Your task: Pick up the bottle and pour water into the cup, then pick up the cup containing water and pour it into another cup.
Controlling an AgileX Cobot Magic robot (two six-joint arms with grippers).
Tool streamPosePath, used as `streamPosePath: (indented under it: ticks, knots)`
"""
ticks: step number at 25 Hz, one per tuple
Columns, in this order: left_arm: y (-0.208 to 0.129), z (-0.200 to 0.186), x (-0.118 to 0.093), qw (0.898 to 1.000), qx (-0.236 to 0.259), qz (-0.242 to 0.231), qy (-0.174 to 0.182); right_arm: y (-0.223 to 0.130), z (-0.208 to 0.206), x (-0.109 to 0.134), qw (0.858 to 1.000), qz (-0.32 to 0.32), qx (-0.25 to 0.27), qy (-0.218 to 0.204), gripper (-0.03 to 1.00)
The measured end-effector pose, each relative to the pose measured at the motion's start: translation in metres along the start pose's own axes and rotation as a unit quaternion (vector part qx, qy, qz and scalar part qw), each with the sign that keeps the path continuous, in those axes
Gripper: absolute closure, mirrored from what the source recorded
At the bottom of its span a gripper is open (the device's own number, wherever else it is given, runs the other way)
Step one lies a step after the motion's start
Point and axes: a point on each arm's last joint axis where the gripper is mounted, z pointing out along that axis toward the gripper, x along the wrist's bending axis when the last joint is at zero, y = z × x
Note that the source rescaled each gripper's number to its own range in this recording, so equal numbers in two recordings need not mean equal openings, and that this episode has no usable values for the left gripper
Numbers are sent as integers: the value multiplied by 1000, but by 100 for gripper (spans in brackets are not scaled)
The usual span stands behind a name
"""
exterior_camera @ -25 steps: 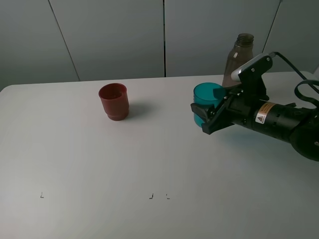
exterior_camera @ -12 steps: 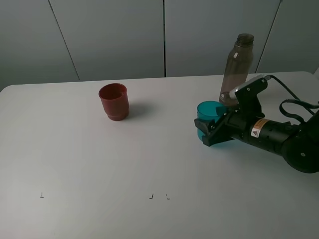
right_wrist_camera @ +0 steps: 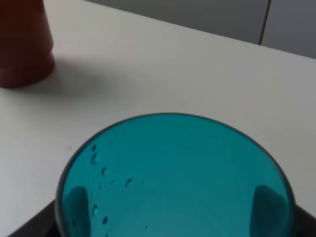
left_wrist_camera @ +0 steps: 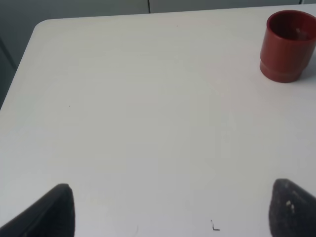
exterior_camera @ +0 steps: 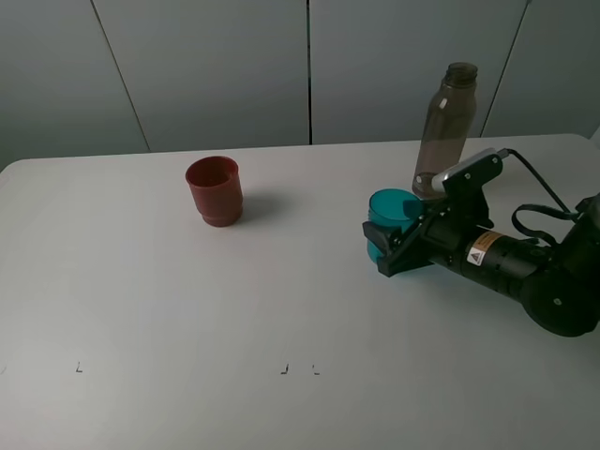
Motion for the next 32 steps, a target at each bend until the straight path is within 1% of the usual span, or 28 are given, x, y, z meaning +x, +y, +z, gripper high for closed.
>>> streamPosePath:
  ticks: [20, 21, 22, 24, 26, 27, 28, 29, 32]
  knots:
    - [0, 0, 0, 1000, 0, 0, 0, 0, 0, 2, 1000, -12, 0, 11, 82]
    - [0, 0, 0, 1000, 0, 0, 0, 0, 0, 2, 1000, -12, 0, 11, 78]
    - [0, 0, 0, 1000, 0, 0, 0, 0, 0, 2, 1000, -12, 0, 11, 69]
    - [0, 0, 0, 1000, 0, 0, 0, 0, 0, 2, 1000, -12, 0, 11, 42]
    - [0, 0, 0, 1000, 0, 0, 0, 0, 0, 2, 1000, -12, 0, 11, 10]
    - [0, 0, 0, 1000, 0, 0, 0, 0, 0, 2, 1000, -12, -1, 11, 3]
    - [0, 0, 0, 1000, 0, 0, 0, 0, 0, 2, 1000, -12, -1, 11, -1]
    - [0, 0, 0, 1000, 0, 0, 0, 0, 0, 2, 1000, -12, -1, 12, -2]
    - [0, 0, 0, 1000, 0, 0, 0, -1, -2, 3, 1000, -12, 0, 13, -3]
